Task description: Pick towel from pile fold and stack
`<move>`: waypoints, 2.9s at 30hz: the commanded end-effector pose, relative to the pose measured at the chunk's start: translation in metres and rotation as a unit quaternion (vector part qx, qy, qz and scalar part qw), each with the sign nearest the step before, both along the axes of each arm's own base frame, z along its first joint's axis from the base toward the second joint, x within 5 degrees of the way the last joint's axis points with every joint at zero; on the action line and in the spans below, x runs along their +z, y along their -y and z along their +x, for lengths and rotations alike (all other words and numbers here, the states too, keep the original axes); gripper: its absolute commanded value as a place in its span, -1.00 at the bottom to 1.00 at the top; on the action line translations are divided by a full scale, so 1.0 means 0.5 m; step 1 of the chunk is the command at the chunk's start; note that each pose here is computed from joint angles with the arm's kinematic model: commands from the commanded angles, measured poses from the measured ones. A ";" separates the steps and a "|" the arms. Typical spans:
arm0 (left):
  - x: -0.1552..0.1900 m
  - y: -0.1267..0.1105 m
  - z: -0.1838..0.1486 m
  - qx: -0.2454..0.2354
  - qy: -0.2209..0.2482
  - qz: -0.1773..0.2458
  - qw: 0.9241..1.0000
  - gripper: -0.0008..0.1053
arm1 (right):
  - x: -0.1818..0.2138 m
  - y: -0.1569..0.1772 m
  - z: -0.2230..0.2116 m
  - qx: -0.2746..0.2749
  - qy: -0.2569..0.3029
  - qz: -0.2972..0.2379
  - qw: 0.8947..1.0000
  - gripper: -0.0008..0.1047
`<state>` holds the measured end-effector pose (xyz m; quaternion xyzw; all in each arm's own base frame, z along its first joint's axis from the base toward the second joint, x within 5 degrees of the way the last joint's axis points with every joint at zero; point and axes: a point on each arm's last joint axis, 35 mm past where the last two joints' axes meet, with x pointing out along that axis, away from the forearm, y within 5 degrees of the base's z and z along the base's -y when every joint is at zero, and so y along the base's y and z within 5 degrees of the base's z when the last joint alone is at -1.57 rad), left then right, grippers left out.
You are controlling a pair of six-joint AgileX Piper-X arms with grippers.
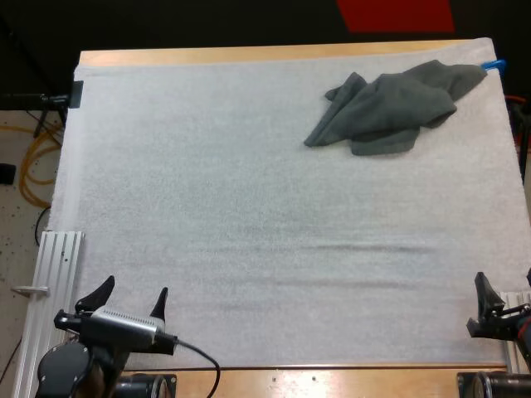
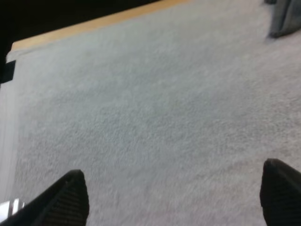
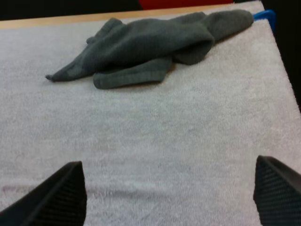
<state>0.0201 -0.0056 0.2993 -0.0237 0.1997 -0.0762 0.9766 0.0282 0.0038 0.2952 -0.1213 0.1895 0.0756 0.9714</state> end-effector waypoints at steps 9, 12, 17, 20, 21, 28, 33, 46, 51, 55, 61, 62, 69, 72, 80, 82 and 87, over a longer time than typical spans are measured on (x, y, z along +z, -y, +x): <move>0.138 0.016 0.048 -0.102 0.013 -0.043 0.994 0.37 | 0.110 -0.005 0.054 0.054 -0.030 0.028 0.998 0.36; 0.166 0.027 0.085 -0.148 -0.011 -0.046 0.988 0.37 | 0.142 -0.011 0.090 0.103 -0.048 0.052 0.992 0.36; 0.193 0.057 0.134 -0.221 -0.042 -0.049 0.973 0.37 | 0.177 -0.016 0.156 0.164 -0.066 0.086 0.981 0.36; 0.200 0.073 0.155 -0.246 -0.047 -0.051 0.967 0.37 | 0.188 -0.014 0.204 0.168 -0.061 0.088 0.980 0.36; 0.201 0.079 0.163 -0.253 -0.047 -0.052 0.965 0.37 | 0.190 -0.013 0.228 0.166 -0.059 0.091 0.980 0.36; 0.198 0.092 0.193 -0.260 -0.049 -0.054 0.963 0.37 | 0.159 0.002 0.399 0.104 -0.075 0.121 0.984 0.36; 0.195 0.096 0.205 -0.259 -0.055 -0.054 0.963 0.37 | 0.073 0.010 0.535 0.034 -0.149 0.146 0.977 0.36; 0.188 0.100 0.217 -0.255 -0.069 -0.059 0.963 0.37 | -0.161 -0.061 0.765 -0.020 -0.283 0.169 0.944 0.36; 0.188 0.100 0.217 -0.252 -0.072 -0.065 0.963 0.37 | -0.228 -0.066 0.830 -0.065 -0.297 0.229 0.925 0.36; 0.188 0.100 0.217 -0.252 -0.072 -0.065 0.963 0.37 | -0.262 -0.068 0.865 -0.094 -0.295 0.270 0.912 0.36; 0.188 0.100 0.217 -0.251 -0.074 -0.068 0.963 0.37 | -0.315 -0.072 0.895 -0.125 -0.321 0.320 0.883 -0.09; 0.188 0.100 0.217 -0.251 -0.074 -0.068 0.963 0.37 | -0.322 -0.073 0.896 -0.127 -0.327 0.330 0.876 -0.24; 0.188 0.100 0.217 -0.251 -0.074 -0.068 0.963 0.37 | -0.276 -0.079 0.901 -0.056 -0.298 0.323 0.897 -0.97; 0.188 0.100 0.217 -0.251 -0.074 -0.068 0.963 0.37 | -0.204 -0.078 0.895 -0.006 -0.247 0.280 0.928 -0.97; 0.188 0.100 0.217 -0.241 -0.083 -0.087 0.963 0.37 | 0.085 -0.073 0.802 0.110 -0.068 0.163 0.978 -0.97; 0.191 0.099 0.214 -0.236 -0.084 -0.096 0.963 0.37 | 0.147 -0.071 0.765 0.123 -0.032 0.142 0.982 -0.97; 0.215 0.093 0.193 -0.242 -0.061 -0.105 0.963 0.37 | 0.271 -0.064 0.653 0.140 0.016 0.121 0.983 -0.97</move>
